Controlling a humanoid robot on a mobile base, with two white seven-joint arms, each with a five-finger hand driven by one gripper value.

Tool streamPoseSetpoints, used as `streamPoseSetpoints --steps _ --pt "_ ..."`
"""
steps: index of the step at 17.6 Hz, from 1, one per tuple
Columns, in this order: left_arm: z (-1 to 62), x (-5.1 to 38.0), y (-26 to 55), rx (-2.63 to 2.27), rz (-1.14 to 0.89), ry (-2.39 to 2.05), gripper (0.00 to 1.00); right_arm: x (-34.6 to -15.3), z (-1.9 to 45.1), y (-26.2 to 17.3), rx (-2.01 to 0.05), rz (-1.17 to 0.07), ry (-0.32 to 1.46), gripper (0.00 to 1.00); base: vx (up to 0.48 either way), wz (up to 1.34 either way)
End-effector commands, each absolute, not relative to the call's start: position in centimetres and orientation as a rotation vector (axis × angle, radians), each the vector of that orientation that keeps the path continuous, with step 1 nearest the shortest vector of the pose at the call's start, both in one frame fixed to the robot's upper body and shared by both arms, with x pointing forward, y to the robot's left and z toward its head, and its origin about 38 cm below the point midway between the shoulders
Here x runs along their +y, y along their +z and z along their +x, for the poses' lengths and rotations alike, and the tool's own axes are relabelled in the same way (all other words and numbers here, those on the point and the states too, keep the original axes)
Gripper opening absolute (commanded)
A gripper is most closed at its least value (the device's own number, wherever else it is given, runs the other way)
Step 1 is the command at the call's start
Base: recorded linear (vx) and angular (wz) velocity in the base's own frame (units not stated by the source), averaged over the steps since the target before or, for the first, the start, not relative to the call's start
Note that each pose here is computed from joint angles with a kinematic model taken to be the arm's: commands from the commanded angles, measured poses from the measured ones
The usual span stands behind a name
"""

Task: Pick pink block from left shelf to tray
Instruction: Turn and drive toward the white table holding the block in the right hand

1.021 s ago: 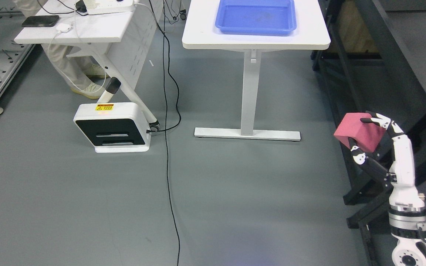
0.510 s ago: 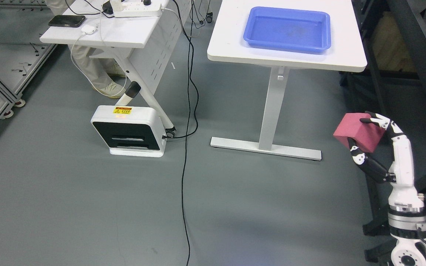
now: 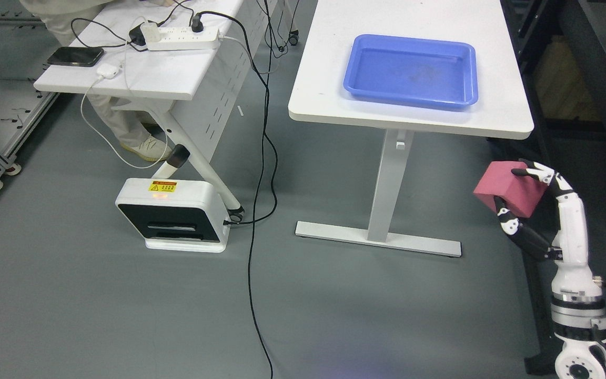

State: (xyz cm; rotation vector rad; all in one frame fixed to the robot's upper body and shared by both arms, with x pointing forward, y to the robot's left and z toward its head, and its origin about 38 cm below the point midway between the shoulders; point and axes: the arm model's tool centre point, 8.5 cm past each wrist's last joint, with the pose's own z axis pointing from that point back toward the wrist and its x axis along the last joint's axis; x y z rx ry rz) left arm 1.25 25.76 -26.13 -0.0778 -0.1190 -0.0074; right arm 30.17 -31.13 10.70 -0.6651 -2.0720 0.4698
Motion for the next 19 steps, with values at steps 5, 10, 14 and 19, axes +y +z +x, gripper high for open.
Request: streamPoseSetpoints --steps 5,10,14,19 --pt "0.55 26.81 -26.09 -0.115 -0.063 -0.008 1.00 -30.98 30.15 10.64 -2.072 -0.660 0.470 0.07 0.214 -0.02" --pt "0.55 26.81 -26.09 -0.115 -0.063 -0.008 1.00 -30.85 30.16 10.55 -2.071 -0.656 0.470 0.07 0.241 -0.07" --pt "0.55 26.81 -26.09 -0.115 -0.063 -0.008 1.00 -30.53 30.29 10.55 -2.069 -0.647 0.496 0.08 0.251 -0.05" --pt "0.55 26.81 -26.09 -0.115 -0.063 -0.008 1.00 -30.07 30.36 10.26 -2.056 -0.621 0.524 0.08 0.260 0.01"
